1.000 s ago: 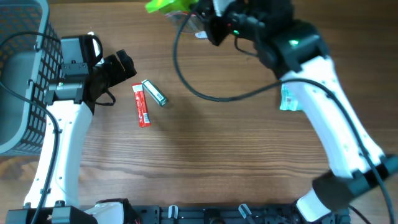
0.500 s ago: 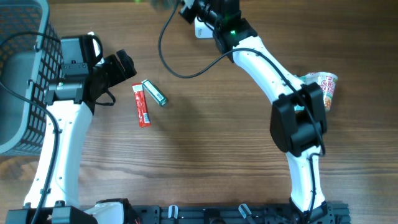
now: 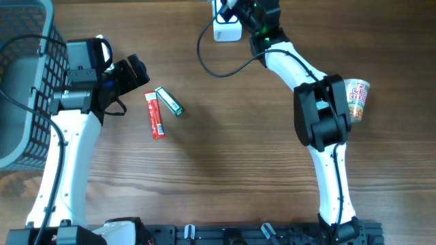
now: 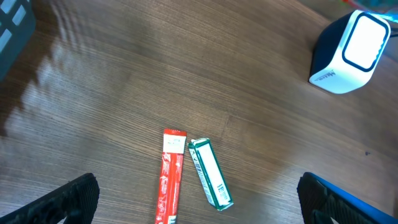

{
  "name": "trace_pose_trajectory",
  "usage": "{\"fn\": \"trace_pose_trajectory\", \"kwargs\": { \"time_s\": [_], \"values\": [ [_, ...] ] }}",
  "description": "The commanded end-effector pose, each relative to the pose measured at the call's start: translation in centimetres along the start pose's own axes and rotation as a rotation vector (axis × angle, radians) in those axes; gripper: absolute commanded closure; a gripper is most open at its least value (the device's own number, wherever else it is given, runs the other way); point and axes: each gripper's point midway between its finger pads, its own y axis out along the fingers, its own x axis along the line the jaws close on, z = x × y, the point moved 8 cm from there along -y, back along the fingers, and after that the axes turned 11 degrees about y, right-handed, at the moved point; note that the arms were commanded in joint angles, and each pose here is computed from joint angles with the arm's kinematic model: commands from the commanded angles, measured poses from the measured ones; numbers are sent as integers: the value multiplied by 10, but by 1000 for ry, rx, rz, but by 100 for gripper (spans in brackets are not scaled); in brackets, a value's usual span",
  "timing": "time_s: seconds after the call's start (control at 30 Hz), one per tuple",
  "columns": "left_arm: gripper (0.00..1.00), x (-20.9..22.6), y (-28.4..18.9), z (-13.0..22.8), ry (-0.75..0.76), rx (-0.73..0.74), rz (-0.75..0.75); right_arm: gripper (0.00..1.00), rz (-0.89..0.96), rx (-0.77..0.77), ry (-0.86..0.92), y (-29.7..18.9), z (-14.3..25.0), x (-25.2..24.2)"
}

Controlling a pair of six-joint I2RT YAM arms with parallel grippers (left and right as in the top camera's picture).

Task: Scan the item barcode
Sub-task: 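Hold the green snack bag in front of the white scanner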

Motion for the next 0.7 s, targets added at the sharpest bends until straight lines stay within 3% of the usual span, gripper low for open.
{"fn": "trace_pose_trajectory", "kwargs": {
  "time_s": [0.0, 0.47, 0.67],
  "values": [
    [0, 2, 0, -2, 3, -5, -8, 96, -42, -67, 76, 0, -8, -3],
    [0, 2, 0, -2, 3, -5, -8, 96, -71, -31, 151, 1, 38, 3],
    [0, 2, 0, -2, 3, -5, -8, 96, -98, -28, 198, -2, 38, 0]
  ]
}}
